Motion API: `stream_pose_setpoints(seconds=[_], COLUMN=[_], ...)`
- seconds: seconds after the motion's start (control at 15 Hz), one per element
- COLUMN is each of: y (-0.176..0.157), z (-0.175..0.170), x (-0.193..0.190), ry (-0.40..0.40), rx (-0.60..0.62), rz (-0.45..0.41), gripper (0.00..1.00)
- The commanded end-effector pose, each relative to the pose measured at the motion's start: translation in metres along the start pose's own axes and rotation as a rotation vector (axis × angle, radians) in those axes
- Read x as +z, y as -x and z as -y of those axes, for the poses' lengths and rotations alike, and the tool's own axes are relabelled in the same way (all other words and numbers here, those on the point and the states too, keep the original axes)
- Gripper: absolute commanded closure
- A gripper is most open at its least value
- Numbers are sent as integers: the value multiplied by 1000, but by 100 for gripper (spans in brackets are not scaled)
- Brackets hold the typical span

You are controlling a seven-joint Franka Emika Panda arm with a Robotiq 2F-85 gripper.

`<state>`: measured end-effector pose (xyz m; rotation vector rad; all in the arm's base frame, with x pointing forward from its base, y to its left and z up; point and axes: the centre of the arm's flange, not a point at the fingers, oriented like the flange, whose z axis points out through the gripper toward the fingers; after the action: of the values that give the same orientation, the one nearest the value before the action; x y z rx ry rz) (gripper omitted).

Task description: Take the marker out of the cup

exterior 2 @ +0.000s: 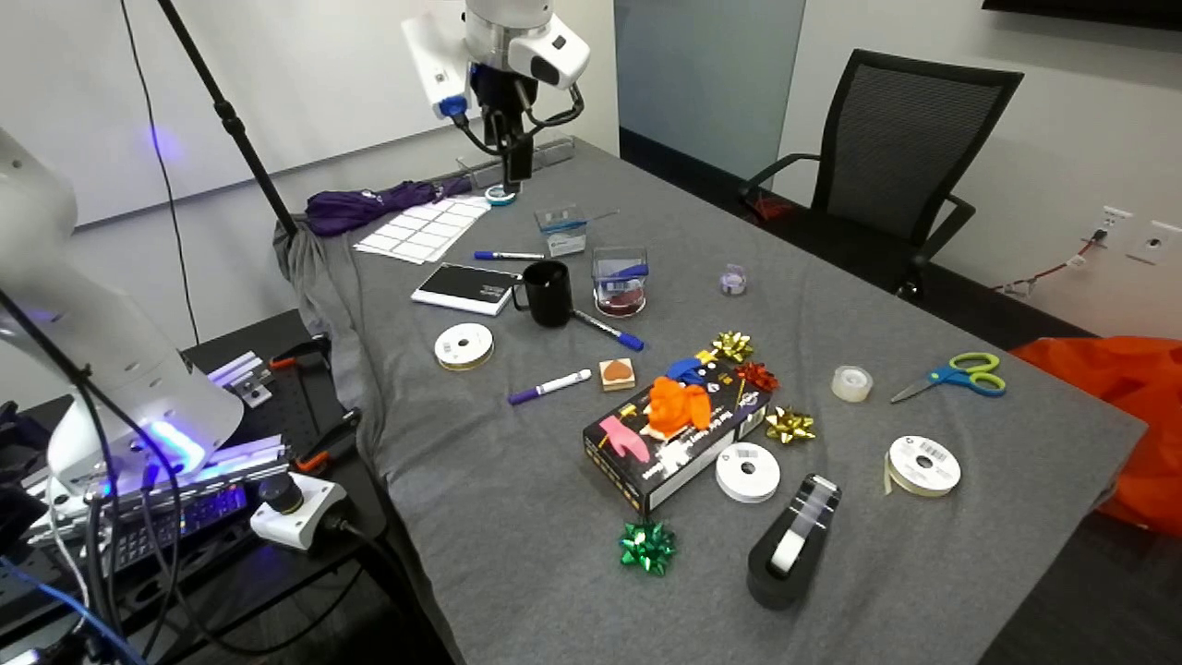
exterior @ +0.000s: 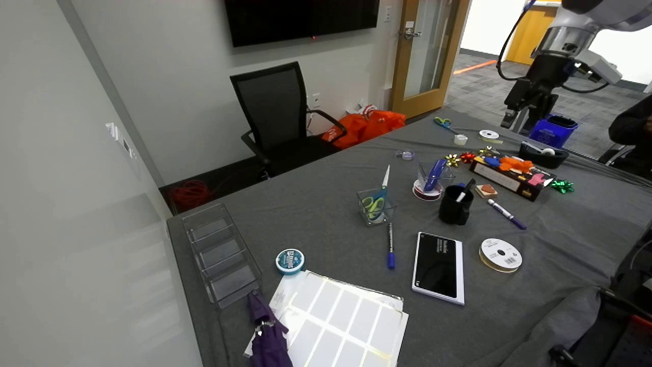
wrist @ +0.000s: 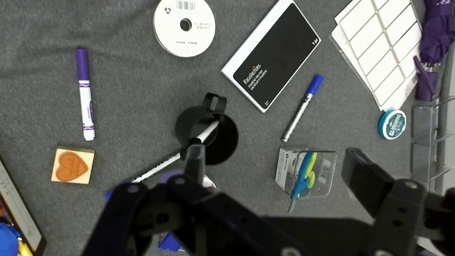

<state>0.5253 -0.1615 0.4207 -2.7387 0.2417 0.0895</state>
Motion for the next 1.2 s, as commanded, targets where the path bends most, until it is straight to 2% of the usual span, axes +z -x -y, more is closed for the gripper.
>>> stream_pose_setpoints(seconds=[0.0,0.27,0.73,1.13], y=[-22,-47,-92,-101], z=[-23,-39,-45,-57], x=[16,34,93,139], ry=[0,-22,-43,-36], rx=[-10,-28,-44,-93], rz=[-17,7,22,22], gripper=[0,0,0,0])
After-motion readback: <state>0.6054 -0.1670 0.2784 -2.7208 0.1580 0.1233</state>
